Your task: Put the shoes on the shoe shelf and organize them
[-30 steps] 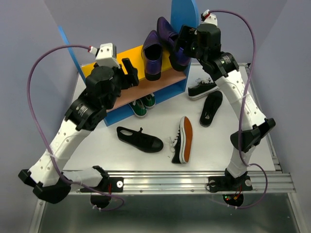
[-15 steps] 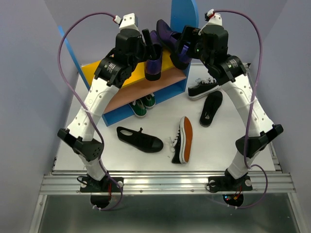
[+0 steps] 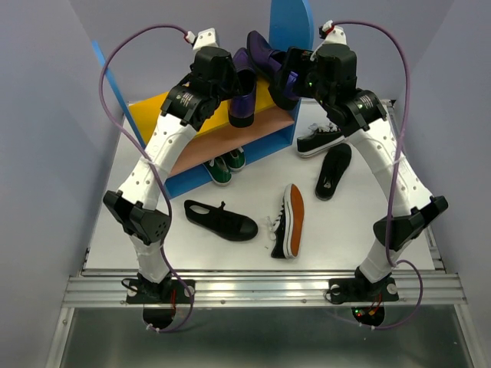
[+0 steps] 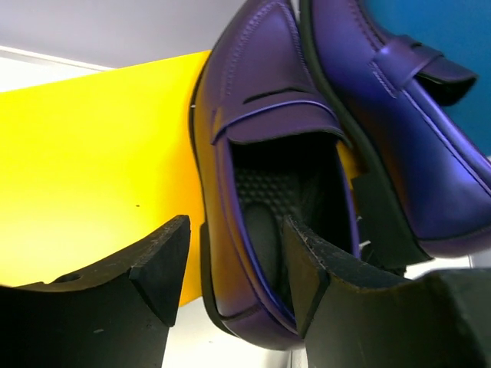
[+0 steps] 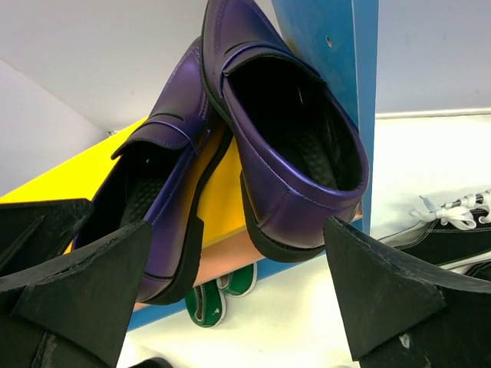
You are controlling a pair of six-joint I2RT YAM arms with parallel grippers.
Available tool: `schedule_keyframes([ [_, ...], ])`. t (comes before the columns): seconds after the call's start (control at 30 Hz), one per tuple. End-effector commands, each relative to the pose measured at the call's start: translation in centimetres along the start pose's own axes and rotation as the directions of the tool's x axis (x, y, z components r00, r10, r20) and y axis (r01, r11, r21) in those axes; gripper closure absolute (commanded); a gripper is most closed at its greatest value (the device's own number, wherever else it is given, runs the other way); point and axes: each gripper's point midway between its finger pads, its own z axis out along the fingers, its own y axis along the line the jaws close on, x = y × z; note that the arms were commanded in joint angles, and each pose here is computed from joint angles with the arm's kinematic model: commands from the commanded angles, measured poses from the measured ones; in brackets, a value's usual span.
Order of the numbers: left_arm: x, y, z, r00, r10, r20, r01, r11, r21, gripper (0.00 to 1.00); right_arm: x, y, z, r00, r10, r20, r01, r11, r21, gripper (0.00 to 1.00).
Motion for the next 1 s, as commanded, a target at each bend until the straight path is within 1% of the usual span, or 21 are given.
schedule_keyframes([
  [0.0,-0.8,1.3,0.2,0.999,-0.021,0.044,0.024,0.997,-0.070,0.39,-2.5,0.8,-2.2,0.997,0.010,0.070,-0.007,0.999,-0.041,0.01],
  [0.1,0.5,1.5,1.3,1.000,-0.007,0.013,0.008,0.996,-0.085,0.42,-2.3,0.7,-2.3,0.998,0.012,0.067,-0.009,0.999,-0.037,0.01],
  [0.17,1.1,1.4,1.8,1.000,-0.006,-0.004,0.006,0.997,-0.081,0.48,-2.4,0.7,-2.3,0.998,0.015,0.068,-0.013,0.999,-0.037,0.01],
  [0.23,1.1,1.2,1.9,1.000,-0.011,-0.006,0.010,0.997,-0.075,0.58,-2.2,0.8,-2.2,0.998,0.017,0.064,-0.015,0.999,-0.040,0.01],
  [0.27,1.1,1.1,1.9,1.000,-0.013,-0.004,0.013,0.997,-0.072,0.65,-2.3,0.8,-2.2,0.998,0.019,0.064,-0.016,0.999,-0.041,0.01],
  [0.3,1.0,1.1,1.8,1.000,-0.015,-0.001,0.015,0.997,-0.074,0.78,-2.2,0.8,-2.2,0.998,0.018,0.062,-0.016,0.999,-0.040,0.01],
  [0.37,0.5,1.1,1.5,0.999,-0.028,0.015,0.029,0.997,-0.072,0.96,-2.3,0.8,-2.3,0.998,0.019,0.064,-0.016,0.999,-0.041,0.01],
  [0.4,0.4,1.1,1.5,0.999,-0.032,0.019,0.034,0.997,-0.073,1.00,-2.2,0.7,-2.3,0.998,0.018,0.064,-0.016,0.999,-0.037,0.01],
  [0.5,-0.1,1.3,0.9,0.997,-0.070,0.040,0.073,0.994,-0.084,1.00,-2.0,0.6,-2.3,0.998,0.015,0.060,-0.013,0.999,-0.035,0.00],
  [0.57,0.2,1.8,0.7,0.995,-0.090,0.043,0.094,0.991,-0.099,1.00,-1.8,0.6,-2.0,0.998,0.015,0.054,-0.013,0.999,-0.033,0.00],
  [0.6,-0.4,2.1,0.1,0.990,-0.122,0.069,0.129,0.986,-0.109,1.00,-1.7,0.6,-2.1,0.998,0.016,0.053,-0.014,0.999,-0.032,0.00],
  [0.63,0.1,2.4,0.2,0.989,-0.128,0.068,0.135,0.984,-0.118,1.00,-1.6,0.5,-2.0,0.999,0.015,0.049,-0.013,0.999,-0.031,0.00],
  [0.7,-0.5,2.8,-0.7,0.982,-0.162,0.095,0.173,0.977,-0.122,1.00,-1.4,0.5,-1.9,0.999,0.015,0.045,-0.014,0.999,-0.031,0.00],
  [0.97,-0.7,3.4,-1.9,0.966,-0.213,0.149,0.233,0.964,-0.130,1.00,-1.0,0.6,-1.6,0.999,0.020,0.035,-0.019,0.999,-0.033,0.00],
])
